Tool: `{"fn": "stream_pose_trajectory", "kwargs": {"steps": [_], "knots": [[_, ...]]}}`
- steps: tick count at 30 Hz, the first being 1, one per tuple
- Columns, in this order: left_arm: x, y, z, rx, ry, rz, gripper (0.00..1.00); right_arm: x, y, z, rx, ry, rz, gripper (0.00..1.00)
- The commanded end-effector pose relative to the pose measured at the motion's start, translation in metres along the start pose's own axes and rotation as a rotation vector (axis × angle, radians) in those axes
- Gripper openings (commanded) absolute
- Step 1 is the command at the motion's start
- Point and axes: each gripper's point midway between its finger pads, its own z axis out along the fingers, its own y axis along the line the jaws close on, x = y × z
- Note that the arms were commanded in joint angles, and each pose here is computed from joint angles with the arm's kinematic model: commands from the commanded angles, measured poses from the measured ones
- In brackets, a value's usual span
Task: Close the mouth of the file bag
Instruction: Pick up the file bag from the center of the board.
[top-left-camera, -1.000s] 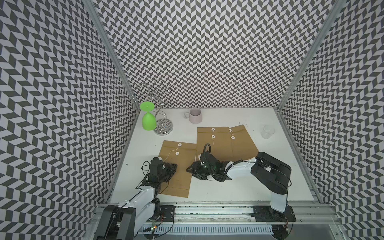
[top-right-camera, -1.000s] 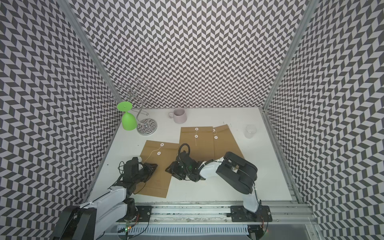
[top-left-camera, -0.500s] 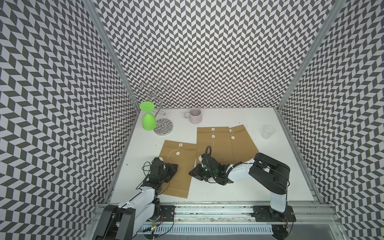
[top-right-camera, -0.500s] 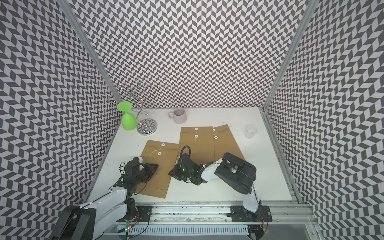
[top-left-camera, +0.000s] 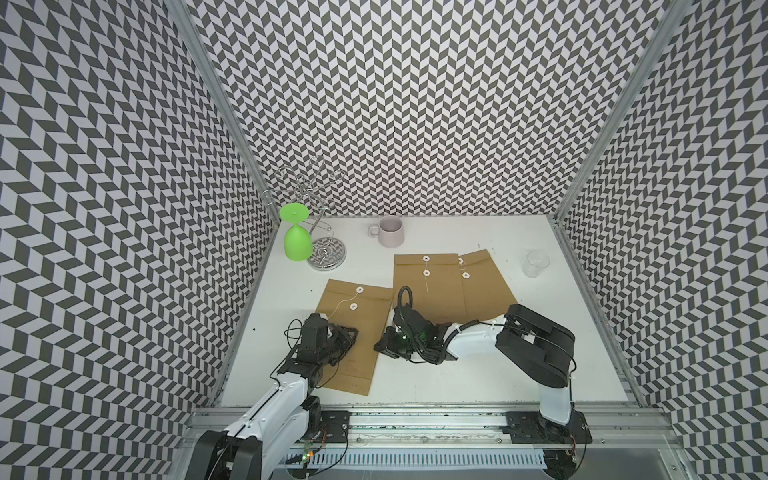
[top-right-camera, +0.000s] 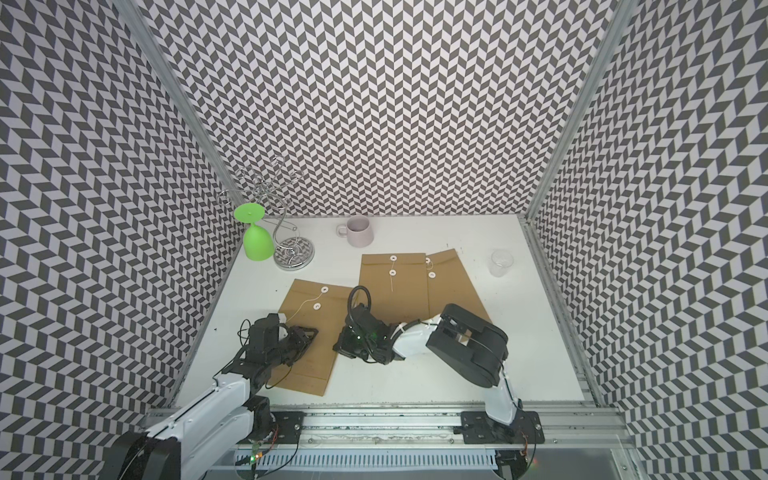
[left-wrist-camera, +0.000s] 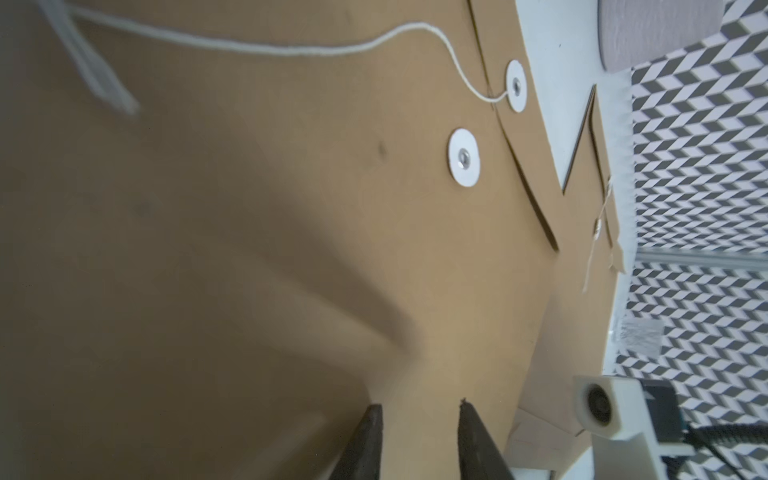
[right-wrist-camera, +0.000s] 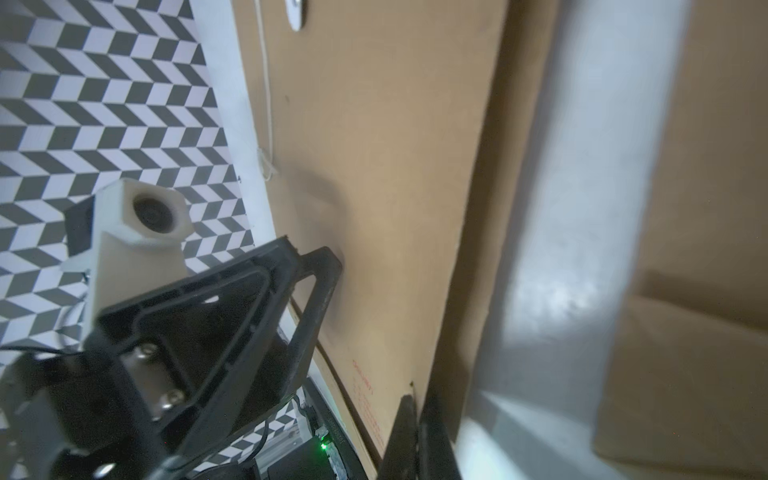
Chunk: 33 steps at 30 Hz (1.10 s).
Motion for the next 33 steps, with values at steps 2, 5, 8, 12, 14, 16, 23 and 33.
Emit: {"fn": "stream_pose_trajectory", "kwargs": {"steps": [2,5,8,12,14,16,23,33], "knots": [[-0.032,-0.048,-0.032,0.018,-0.069,0.108,0.45,-0.01,0.058,-0.033,-0.045,-0.048,-0.297,0.0],[-0.052,-0.086,-0.057,0.05,-0.114,0.193,0.5,-0.015,0.085,-0.059,-0.065,-0.079,-0.451,0.0],[-0.073,-0.126,-0.087,0.092,-0.189,0.281,0.55,-0.022,0.11,-0.089,-0.071,-0.122,-0.602,0.0],[-0.094,-0.179,-0.122,0.165,-0.268,0.402,0.59,-0.031,0.12,-0.128,-0.021,-0.161,-0.75,0.0],[-0.104,-0.197,-0.136,0.186,-0.318,0.443,0.63,-0.041,0.112,-0.146,0.049,-0.204,-0.792,0.0],[-0.111,-0.214,-0.145,0.219,-0.347,0.484,0.68,-0.053,0.098,-0.161,0.099,-0.231,-0.808,0.0],[-0.111,-0.246,-0.131,0.345,-0.276,0.536,0.72,-0.085,0.038,-0.196,0.119,-0.198,-0.723,0.0],[-0.101,-0.181,-0.05,0.434,-0.119,0.341,0.72,-0.096,0.0,-0.204,0.286,-0.23,-0.826,0.0]]}}
